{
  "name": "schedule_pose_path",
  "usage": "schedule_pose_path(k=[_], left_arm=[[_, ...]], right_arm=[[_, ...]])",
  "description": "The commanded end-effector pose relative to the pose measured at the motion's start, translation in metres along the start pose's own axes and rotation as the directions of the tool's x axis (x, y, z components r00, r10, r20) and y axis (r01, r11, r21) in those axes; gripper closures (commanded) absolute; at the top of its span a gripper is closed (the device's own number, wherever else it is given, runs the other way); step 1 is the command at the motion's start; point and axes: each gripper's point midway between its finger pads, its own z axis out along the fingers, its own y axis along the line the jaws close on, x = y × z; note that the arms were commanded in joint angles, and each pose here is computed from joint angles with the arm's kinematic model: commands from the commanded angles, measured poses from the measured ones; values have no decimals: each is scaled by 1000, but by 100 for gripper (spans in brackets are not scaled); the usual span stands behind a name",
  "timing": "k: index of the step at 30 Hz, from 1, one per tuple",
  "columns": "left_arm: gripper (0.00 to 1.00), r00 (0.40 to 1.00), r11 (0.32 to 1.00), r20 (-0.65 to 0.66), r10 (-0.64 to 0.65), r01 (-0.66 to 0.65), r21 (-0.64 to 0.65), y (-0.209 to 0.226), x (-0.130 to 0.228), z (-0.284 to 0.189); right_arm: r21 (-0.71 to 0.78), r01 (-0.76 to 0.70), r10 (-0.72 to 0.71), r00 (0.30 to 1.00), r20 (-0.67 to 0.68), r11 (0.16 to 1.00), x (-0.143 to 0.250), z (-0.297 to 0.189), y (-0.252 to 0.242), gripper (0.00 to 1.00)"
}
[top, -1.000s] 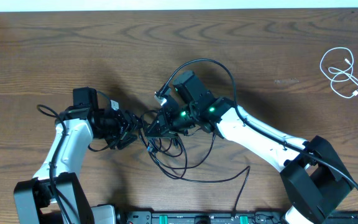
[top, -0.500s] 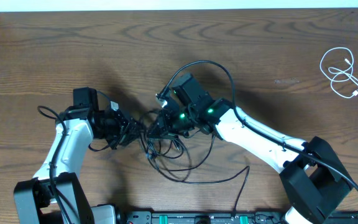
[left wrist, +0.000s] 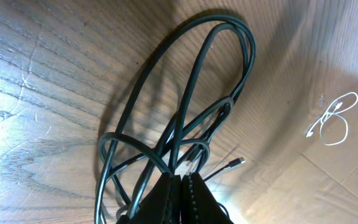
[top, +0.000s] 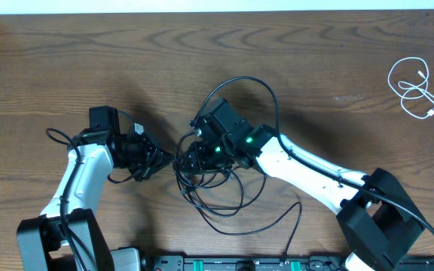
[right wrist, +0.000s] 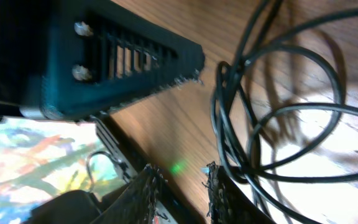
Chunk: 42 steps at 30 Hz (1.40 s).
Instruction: Untangle cables
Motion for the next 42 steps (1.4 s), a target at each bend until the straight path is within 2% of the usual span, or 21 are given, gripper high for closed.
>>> schedule_pose_path(k=[1, 14, 20, 28, 30, 32, 33, 34, 35, 37, 42], left_arm=[[92, 1000, 1000, 2, 0, 0, -15, 4, 1, 2], [92, 1000, 1000, -13, -11, 11, -26, 7, 4, 2], [92, 1000, 997, 23, -10, 12, -77, 16, -1, 1], [92, 1000, 995, 26, -17, 20, -100, 23, 0, 3], [92, 1000, 994, 22, -22, 24, -103, 25, 1, 4], [91, 999, 994, 17, -28, 29, -107, 28, 3, 6], [83, 999, 993, 13, -32, 34, -111, 30, 4, 7], [83, 999, 993, 11, -34, 35, -112, 31, 5, 7], [79, 999, 993, 10, -35, 36, -112, 32, 5, 7], [78, 999, 993, 10, -35, 35, -112, 32, 5, 8], [75, 999, 993, 13, -32, 33, -110, 32, 5, 8]], right_arm=[[36, 74, -73, 997, -7, 997, 4, 3, -6, 73], [121, 58, -47, 994, -94, 991, 22, 40, -38, 82], [-34, 168, -171, 971, -165, 985, 34, 43, -16, 89], [-49, 204, -209, 964, -166, 978, 34, 44, -15, 90], [-41, 204, -208, 964, -164, 978, 33, 45, -17, 85], [7, 207, -204, 968, -148, 978, 30, 48, -25, 69], [62, 205, -195, 971, -136, 977, 27, 48, -34, 64], [72, 201, -190, 972, -137, 977, 27, 47, -37, 62], [71, 201, -190, 972, -138, 977, 28, 47, -36, 55], [73, 199, -188, 972, -140, 977, 28, 47, -37, 55], [69, 199, -188, 972, -143, 978, 29, 47, -36, 71]])
